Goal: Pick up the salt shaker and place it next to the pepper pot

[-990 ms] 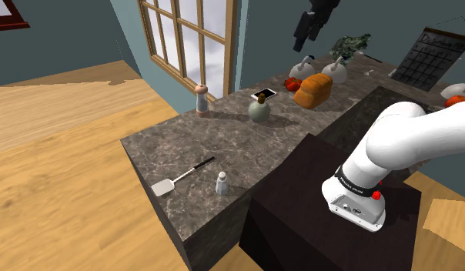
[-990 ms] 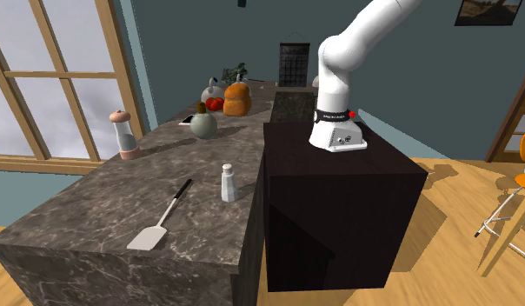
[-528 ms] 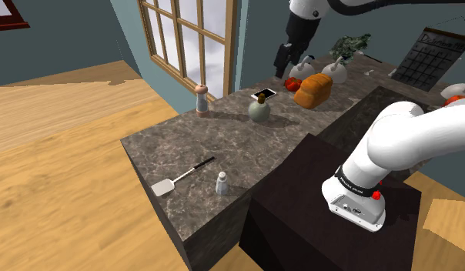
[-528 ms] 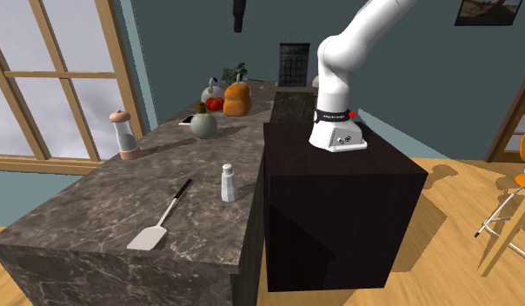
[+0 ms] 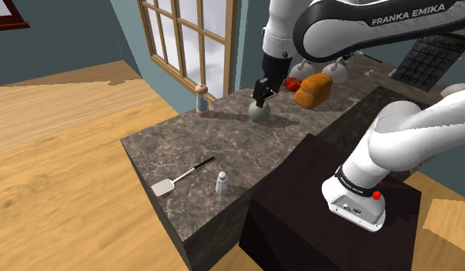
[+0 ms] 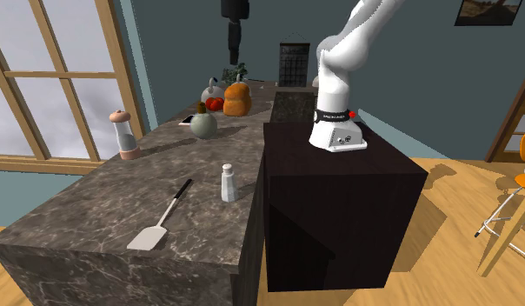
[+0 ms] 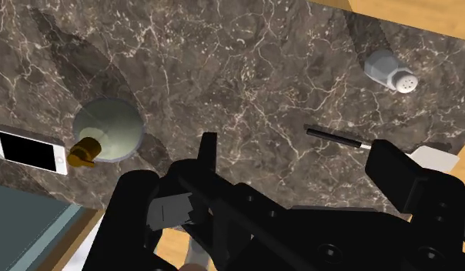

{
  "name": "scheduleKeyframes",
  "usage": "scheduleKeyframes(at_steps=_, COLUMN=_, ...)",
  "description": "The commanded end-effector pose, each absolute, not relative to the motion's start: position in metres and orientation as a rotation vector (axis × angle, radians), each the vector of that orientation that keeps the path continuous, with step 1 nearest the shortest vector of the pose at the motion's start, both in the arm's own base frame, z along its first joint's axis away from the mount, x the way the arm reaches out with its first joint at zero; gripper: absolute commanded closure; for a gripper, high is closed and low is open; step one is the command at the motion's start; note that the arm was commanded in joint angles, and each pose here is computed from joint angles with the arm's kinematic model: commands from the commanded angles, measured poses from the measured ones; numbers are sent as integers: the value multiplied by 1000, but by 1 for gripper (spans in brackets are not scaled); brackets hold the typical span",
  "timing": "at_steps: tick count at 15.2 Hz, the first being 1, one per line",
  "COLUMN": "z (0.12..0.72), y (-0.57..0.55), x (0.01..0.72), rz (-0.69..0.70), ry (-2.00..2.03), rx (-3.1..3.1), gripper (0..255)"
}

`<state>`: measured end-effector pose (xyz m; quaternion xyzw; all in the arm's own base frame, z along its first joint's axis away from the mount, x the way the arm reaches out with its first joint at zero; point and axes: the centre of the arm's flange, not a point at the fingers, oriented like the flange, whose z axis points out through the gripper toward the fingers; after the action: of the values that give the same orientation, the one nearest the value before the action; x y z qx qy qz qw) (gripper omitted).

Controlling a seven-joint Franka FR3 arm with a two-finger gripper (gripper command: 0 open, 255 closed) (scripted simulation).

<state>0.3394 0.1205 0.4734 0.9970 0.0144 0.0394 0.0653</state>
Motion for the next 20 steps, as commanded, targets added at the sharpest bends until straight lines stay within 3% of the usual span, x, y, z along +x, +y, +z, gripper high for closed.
scheduleKeyframes(at_steps=1, z=453, y=138, x=345, rz=103, ry=47, rx=3010, gripper=0)
scheduleKeyframes(at_steps=20, z=255, y=291, x=368, rz=-62, ry=83, rx=3014, gripper=0)
